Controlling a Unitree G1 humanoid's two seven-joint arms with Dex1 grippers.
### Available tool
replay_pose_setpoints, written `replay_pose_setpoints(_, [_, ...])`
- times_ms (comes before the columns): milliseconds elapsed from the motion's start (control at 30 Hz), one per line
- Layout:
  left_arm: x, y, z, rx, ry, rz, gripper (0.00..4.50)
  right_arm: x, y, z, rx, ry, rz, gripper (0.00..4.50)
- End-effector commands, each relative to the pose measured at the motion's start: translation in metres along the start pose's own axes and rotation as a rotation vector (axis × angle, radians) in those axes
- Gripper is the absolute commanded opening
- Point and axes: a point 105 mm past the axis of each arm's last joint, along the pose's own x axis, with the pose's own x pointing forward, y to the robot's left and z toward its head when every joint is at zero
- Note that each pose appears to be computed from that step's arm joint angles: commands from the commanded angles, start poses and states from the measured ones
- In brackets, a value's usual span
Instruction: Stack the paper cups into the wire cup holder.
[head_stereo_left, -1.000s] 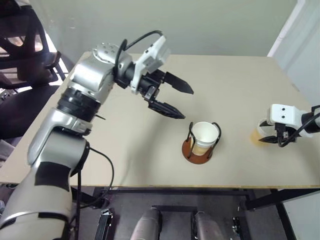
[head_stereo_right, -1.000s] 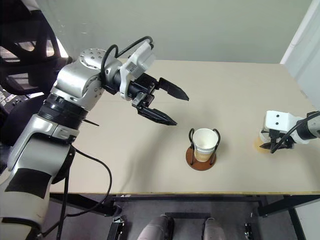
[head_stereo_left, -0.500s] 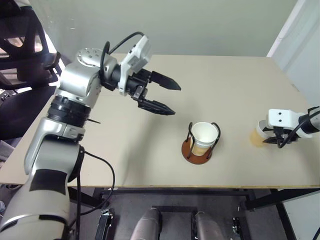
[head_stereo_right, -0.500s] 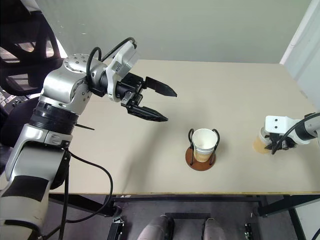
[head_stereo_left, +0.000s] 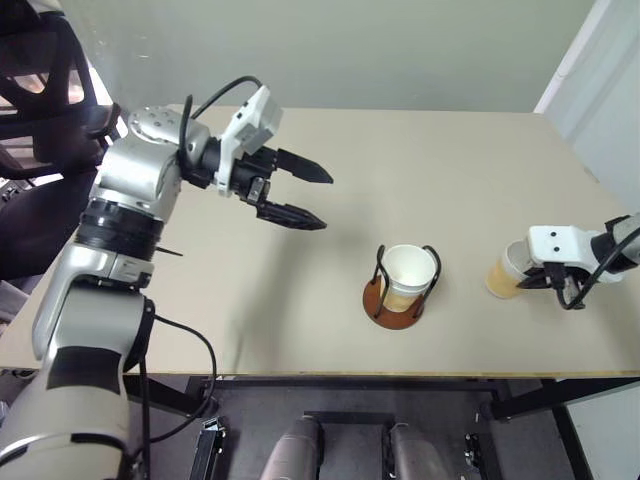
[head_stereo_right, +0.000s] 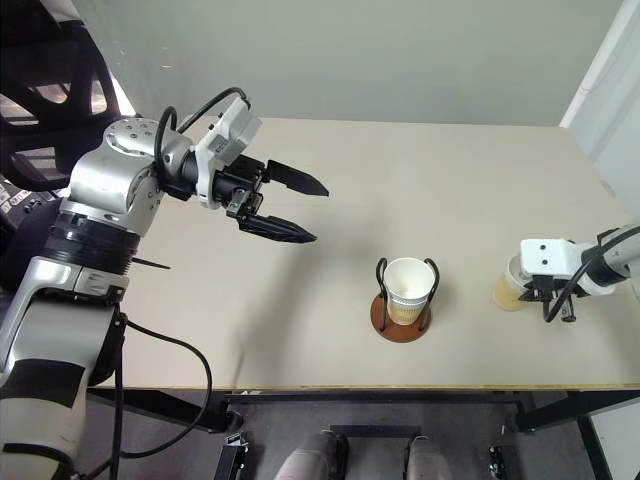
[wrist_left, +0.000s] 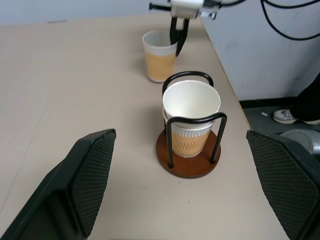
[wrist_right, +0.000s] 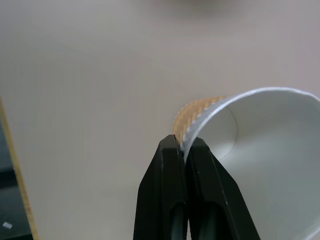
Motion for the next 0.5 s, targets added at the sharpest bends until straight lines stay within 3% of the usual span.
replay_pose_setpoints(33, [-0.007, -0.003, 0.001, 0.020, 0.007, -0.013, 4.50, -0.030, -0.008, 0.025, -0.045, -0.050, -0.081, 0.03])
replay_pose_setpoints(333, [-0.003, -0.005, -0.007, 0.003, 0.009, -0.026, 4.50, -0.080, -0.016, 0.103, -0.145, -0.242, -0.200, 0.03])
replay_pose_setpoints(500, [0.004, -0.004, -0.007, 0.007, 0.003, -0.045, 4.50, -0.093, -0.004, 0.141, -0.182, -0.348, -0.175, 0.03])
